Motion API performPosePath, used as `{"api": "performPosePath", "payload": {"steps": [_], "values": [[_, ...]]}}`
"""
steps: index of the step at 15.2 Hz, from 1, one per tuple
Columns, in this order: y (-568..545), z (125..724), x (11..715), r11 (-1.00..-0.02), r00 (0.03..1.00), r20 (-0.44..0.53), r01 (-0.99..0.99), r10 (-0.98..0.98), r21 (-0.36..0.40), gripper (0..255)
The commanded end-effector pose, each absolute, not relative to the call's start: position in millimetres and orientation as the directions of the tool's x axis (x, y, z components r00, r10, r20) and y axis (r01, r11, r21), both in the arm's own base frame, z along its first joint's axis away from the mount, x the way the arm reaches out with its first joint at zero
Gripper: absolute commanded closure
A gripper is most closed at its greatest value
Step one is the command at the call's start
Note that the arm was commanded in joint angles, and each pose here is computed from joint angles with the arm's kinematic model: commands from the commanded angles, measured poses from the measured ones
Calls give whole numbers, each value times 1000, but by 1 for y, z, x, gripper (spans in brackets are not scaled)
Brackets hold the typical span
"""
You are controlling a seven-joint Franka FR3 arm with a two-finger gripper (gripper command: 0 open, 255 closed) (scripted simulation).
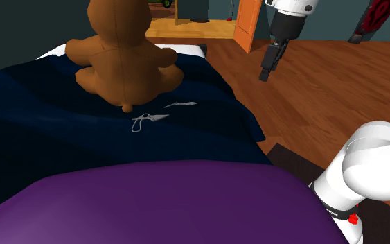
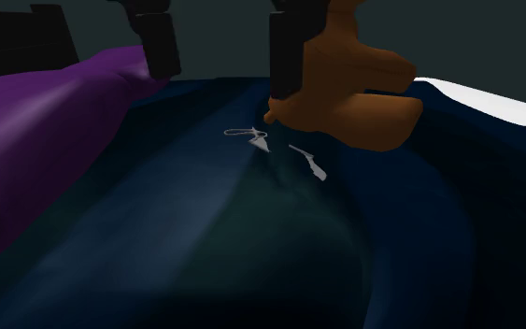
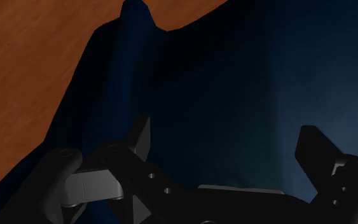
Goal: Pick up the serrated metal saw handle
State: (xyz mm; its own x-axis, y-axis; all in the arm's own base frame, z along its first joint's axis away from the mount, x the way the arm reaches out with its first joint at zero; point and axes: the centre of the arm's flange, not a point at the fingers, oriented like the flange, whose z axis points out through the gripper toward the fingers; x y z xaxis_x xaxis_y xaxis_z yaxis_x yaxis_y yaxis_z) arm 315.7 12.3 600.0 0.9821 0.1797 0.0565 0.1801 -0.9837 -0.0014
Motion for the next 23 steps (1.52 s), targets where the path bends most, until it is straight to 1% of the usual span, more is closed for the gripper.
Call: {"api": "performPosePath", "payload": {"steps": [1,6,11,17,23], "values": [[12,600,316,-984,982,56,180,180,-1,0],[22,580,383,-922,922,11,386,386,37,0],[44,557,446,-816,819,-42,574,573,65,0],[86,524,513,-638,643,-110,766,758,82,0],[142,487,565,-417,425,-181,905,887,81,0]]}}
